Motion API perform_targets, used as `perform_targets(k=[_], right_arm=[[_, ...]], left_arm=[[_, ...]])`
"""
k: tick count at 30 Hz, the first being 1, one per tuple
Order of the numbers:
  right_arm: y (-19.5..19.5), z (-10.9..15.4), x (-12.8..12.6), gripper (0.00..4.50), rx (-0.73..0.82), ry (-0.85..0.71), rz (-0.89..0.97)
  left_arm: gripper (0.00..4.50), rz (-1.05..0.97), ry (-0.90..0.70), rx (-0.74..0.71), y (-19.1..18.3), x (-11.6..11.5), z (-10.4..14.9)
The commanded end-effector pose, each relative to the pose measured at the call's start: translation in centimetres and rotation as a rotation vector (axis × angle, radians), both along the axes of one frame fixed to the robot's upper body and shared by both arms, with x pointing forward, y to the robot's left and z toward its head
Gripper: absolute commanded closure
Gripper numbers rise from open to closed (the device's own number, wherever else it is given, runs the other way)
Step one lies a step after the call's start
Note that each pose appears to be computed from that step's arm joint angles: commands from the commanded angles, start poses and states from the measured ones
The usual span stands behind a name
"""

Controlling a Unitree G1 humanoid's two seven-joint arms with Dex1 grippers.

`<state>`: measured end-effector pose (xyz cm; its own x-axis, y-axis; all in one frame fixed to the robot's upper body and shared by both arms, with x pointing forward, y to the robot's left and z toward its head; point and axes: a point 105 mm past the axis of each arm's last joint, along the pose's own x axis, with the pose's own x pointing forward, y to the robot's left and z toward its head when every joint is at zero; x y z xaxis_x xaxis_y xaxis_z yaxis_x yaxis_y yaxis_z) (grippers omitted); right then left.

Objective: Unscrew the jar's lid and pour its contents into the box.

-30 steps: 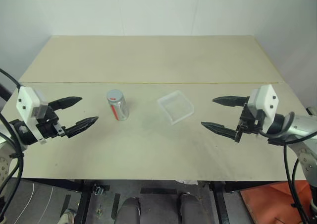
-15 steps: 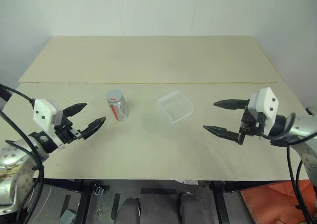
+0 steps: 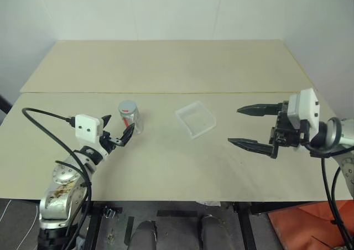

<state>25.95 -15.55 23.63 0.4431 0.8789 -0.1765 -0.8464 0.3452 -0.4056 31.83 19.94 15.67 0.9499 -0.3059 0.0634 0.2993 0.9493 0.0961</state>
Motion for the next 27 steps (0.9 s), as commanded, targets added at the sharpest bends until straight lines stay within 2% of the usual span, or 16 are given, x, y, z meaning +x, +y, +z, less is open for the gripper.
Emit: perform_targets(k=[1,9,27], right_arm=[[0.2,1.3,-0.5,0.0,-0.009,-0.075,0.001],[0.6,1.9,-0.9,0.0,-0.007,-0.097,0.012],[0.6,2.4,-1.7,0.0,-0.014,-0.11,0.003]], left_arm=[[0.03,-0.016,-0.054,0.02,-0.7,0.5,0.6],[0.03,0.026,-0.091,-0.003,-1.4,2.7,0.5],[0.03,0.05,-0.158,0.024,-3.0,4.4,-0.4]])
